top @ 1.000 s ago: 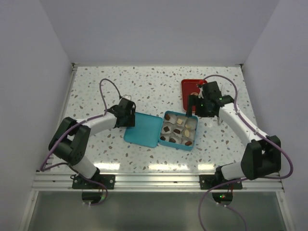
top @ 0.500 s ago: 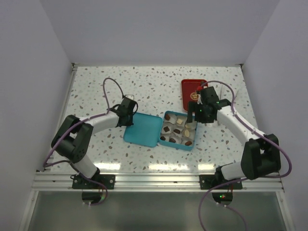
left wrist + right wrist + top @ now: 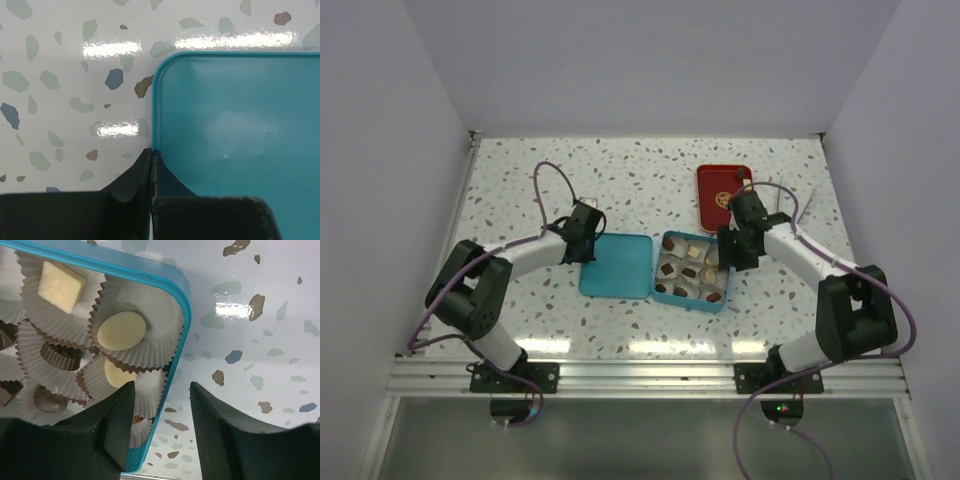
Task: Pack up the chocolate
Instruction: Pick up the box lid from the center of the board, then adjust the packing box at the center of the board.
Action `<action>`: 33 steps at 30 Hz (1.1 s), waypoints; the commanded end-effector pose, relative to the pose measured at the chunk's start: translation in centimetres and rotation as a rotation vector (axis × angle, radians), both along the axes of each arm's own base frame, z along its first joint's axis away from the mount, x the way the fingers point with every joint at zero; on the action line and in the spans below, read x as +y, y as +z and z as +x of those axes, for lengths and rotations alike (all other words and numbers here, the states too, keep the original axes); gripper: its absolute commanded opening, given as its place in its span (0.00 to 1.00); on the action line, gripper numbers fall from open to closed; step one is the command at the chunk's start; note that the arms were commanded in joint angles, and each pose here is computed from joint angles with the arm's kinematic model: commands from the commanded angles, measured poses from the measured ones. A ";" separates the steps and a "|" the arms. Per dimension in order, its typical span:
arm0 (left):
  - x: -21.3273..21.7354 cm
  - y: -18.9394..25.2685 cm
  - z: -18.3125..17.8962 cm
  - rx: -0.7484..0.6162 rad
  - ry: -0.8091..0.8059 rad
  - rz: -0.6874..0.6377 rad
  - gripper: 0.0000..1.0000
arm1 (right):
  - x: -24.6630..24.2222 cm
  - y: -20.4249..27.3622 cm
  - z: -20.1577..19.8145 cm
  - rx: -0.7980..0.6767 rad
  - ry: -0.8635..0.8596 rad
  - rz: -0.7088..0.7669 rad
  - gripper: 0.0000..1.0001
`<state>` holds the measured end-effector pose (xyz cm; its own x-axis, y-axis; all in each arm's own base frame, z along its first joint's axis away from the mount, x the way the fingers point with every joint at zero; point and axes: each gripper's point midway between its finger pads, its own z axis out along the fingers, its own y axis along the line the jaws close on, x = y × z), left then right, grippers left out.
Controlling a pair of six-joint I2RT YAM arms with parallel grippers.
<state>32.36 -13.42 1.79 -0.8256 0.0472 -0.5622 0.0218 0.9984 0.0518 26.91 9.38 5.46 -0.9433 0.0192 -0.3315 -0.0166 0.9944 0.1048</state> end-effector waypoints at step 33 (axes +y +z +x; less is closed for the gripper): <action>6.0 16.5 4.1 -0.373 0.183 0.066 0.00 | 2.6 -2.4 2.3 -0.021 0.100 -0.015 0.28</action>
